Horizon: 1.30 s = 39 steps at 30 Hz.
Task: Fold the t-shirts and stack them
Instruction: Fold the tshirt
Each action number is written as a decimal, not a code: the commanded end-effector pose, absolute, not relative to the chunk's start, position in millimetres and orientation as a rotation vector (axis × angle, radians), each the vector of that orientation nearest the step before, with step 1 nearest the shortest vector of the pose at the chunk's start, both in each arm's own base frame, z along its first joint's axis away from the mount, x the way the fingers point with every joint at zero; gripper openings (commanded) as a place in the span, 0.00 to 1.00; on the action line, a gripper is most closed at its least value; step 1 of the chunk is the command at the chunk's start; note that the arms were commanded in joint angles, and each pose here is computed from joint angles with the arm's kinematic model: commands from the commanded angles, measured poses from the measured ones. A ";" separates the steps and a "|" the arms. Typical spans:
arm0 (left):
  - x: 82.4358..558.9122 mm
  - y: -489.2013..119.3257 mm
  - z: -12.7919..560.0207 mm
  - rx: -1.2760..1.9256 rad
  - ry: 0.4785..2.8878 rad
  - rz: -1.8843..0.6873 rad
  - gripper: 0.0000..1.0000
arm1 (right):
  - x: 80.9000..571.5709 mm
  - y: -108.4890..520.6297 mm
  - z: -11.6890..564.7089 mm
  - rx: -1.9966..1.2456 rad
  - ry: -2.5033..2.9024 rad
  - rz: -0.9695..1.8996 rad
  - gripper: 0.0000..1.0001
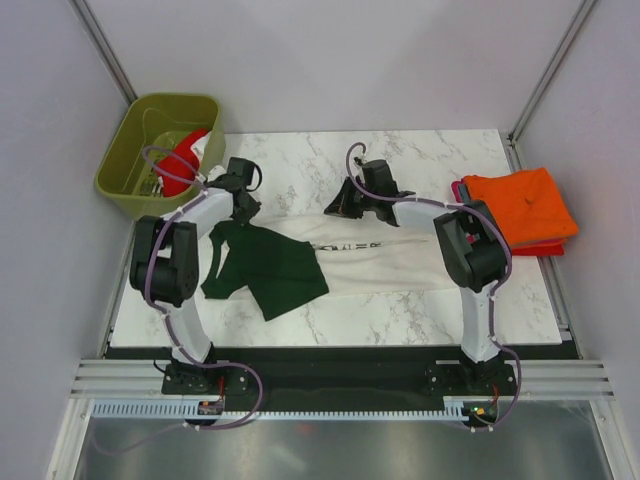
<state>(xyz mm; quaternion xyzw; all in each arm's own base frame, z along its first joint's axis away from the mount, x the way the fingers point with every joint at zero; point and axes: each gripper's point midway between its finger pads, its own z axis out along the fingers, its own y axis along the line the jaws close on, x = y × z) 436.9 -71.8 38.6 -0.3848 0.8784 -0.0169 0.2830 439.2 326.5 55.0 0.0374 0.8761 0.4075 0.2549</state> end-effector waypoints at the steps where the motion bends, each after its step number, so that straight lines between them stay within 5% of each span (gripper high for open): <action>1: 434.8 -54.2 103.6 -0.921 2.212 0.007 0.31 | 443.1 313.2 113.1 -0.018 2.255 1.026 0.08; 3: 426.8 -54.1 126.0 -0.885 2.181 -0.020 0.31 | 432.7 303.2 116.5 -0.043 2.285 0.971 0.08; 7: 395.1 -52.3 129.4 -0.872 2.190 -0.049 0.03 | 411.1 273.9 112.3 -0.074 2.328 0.814 0.07; 15: 361.3 -68.9 115.6 -0.815 2.281 -0.124 0.02 | 349.5 210.6 104.3 -0.042 2.397 0.544 0.06; 29: 369.7 -87.4 45.1 -0.837 2.445 0.027 0.02 | 276.8 138.3 29.8 0.045 2.624 0.147 0.00; 39: 425.3 -112.6 13.9 -0.764 2.522 0.058 0.02 | 255.2 148.4 -3.9 0.008 2.703 0.095 0.00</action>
